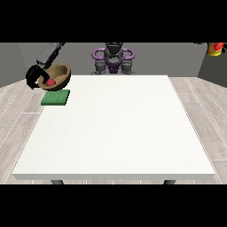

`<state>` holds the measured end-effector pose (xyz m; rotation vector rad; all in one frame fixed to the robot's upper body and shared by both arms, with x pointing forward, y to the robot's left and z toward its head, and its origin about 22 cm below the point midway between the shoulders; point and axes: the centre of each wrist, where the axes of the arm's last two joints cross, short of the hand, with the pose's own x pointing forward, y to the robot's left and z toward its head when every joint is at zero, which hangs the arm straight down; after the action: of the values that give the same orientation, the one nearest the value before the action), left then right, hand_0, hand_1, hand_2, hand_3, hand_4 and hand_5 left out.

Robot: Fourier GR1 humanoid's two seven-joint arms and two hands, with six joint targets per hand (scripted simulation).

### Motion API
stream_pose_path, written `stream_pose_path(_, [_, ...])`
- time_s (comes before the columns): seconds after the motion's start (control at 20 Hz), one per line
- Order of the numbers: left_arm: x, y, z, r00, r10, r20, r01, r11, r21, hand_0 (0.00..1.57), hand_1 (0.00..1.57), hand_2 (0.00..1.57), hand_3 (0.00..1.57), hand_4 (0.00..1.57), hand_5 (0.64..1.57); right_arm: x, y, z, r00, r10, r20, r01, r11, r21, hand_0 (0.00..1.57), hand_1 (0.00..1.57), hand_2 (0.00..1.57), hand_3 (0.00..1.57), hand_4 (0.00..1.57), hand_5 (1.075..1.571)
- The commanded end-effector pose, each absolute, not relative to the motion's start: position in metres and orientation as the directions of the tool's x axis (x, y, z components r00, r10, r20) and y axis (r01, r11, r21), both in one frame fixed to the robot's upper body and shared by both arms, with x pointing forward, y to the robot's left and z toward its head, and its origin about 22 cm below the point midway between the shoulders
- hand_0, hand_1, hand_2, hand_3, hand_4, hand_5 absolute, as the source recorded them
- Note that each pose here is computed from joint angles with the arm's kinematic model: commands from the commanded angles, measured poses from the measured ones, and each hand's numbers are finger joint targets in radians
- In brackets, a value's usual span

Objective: Pick the cup and pour the ball into the bowl, then pick the bowl and place it on the pad

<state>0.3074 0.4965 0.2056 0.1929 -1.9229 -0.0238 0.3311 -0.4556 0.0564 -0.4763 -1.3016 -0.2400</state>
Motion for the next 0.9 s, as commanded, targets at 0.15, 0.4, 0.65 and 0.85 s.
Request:
stream_pose_path(0.15, [0.301,0.506,0.215,-0.368,-0.173,0.914,-0.138,0.982,0.13,0.0,0.0,0.0,0.0,1.2,1.558,0.338,-0.46,0.062,0.213,-0.014,0.977,0.474,0.876,-0.09,1.57,1.57,1.57,0.6,0.99,1.571])
stream_pose_path(0.4, [0.305,0.495,0.229,-0.359,-0.155,0.92,-0.108,0.986,0.124,0.0,0.0,0.0,0.0,1.19,1.562,0.324,-0.483,0.061,0.284,0.003,0.959,0.565,0.807,-0.17,1.57,1.57,1.57,1.16,0.0,1.551])
stream_pose_path(0.65, [0.299,0.509,0.207,-0.362,-0.178,0.915,-0.157,0.979,0.129,0.0,0.0,0.0,0.0,1.19,1.561,0.337,-0.473,0.074,0.207,0.024,0.978,0.594,0.791,-0.145,1.51,1.51,1.41,0.82,0.0,1.552])
stream_pose_path(0.85, [0.283,0.537,0.22,-0.388,-0.198,0.9,-0.196,0.972,0.13,0.0,0.0,0.0,0.0,1.19,1.563,0.343,-0.462,0.072,0.159,-0.025,0.987,0.58,0.811,-0.073,1.46,1.46,1.41,0.83,0.0,1.532])
